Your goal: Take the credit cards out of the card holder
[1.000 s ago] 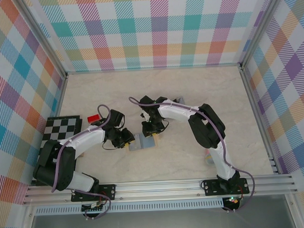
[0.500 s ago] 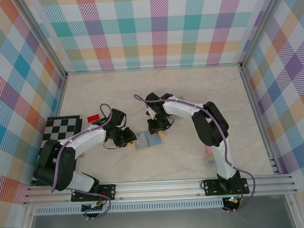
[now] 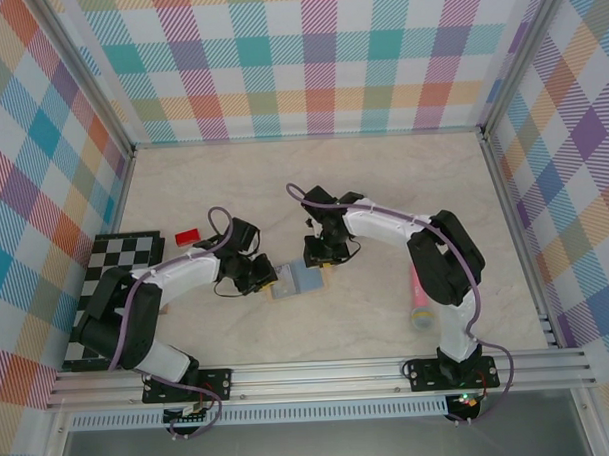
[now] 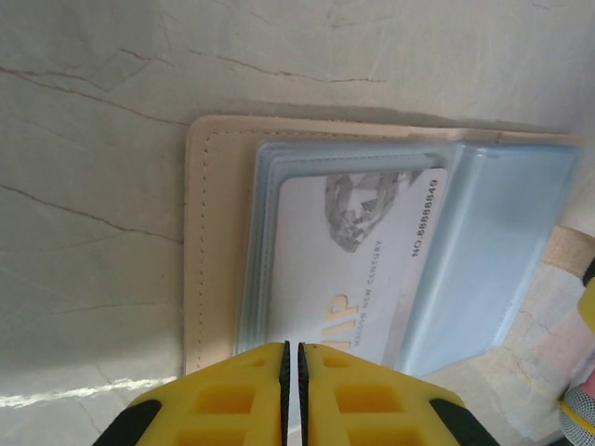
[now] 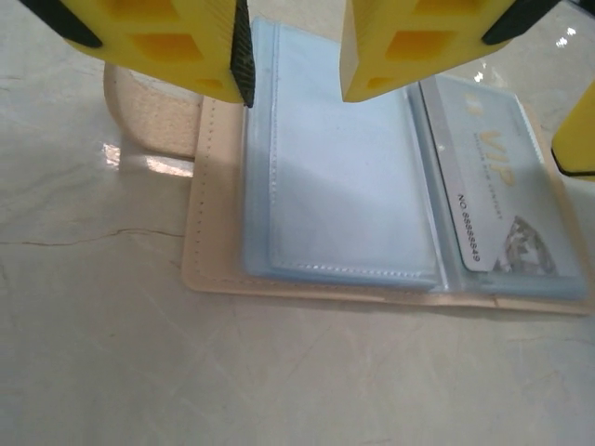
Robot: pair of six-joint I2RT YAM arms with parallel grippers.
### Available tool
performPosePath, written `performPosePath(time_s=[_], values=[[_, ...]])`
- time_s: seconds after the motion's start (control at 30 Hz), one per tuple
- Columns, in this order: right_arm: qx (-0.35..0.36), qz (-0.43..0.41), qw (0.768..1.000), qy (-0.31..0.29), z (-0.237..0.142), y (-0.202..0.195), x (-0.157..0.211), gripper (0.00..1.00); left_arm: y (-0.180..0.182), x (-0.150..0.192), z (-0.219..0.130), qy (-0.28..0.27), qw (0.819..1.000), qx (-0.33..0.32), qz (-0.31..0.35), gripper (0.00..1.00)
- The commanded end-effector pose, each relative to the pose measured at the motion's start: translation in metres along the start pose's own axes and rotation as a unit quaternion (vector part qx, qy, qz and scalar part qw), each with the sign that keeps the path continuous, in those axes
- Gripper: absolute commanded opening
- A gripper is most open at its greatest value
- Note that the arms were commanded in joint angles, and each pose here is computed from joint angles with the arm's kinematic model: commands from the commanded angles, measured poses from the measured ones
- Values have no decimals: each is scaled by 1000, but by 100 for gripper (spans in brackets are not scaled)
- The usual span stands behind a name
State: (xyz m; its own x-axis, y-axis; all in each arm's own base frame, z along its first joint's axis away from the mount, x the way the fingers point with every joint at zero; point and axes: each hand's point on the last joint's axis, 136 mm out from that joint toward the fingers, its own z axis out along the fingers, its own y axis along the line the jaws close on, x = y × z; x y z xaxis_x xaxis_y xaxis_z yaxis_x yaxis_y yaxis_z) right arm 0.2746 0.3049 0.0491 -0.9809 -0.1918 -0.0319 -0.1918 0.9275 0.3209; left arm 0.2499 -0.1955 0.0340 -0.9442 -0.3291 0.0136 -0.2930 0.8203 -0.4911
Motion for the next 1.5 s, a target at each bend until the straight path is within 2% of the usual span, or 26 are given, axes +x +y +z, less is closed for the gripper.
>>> performPosePath(time_s=[0.0, 0.4, 0.67, 0.8, 1.03, 1.13, 1.3, 1.4, 1.47], values=[[24, 22, 999, 4, 9, -9, -4, 33, -8, -7, 3, -5, 1000, 2, 5, 13], [27, 15, 999, 25, 25, -9, -8, 32, 5, -3, 20, 28, 999, -30, 5, 12], [-18, -1, 999, 34, 29, 7, -8, 17, 7, -1, 21, 35, 999, -36, 3, 10], [-56, -13, 998, 35, 29, 22, -10, 13, 8, 0, 21, 36, 999, -37, 3, 10], [-81, -26, 996, 41, 31, 30, -9, 8, 9, 1, 21, 37, 999, -39, 2, 10], [-67, -23, 997, 39, 32, 24, -9, 8, 9, 1, 20, 36, 999, -40, 3, 10], [-2, -16, 1000, 11, 18, 4, -14, 9, 10, 1, 16, 33, 998, -44, 3, 10], [26, -17, 999, -13, 1, -4, -15, 14, 8, 1, 9, 29, 999, -44, 6, 10], [7, -39, 999, -26, -9, 3, -14, 21, 2, 1, 1, 22, 999, -36, 11, 12]])
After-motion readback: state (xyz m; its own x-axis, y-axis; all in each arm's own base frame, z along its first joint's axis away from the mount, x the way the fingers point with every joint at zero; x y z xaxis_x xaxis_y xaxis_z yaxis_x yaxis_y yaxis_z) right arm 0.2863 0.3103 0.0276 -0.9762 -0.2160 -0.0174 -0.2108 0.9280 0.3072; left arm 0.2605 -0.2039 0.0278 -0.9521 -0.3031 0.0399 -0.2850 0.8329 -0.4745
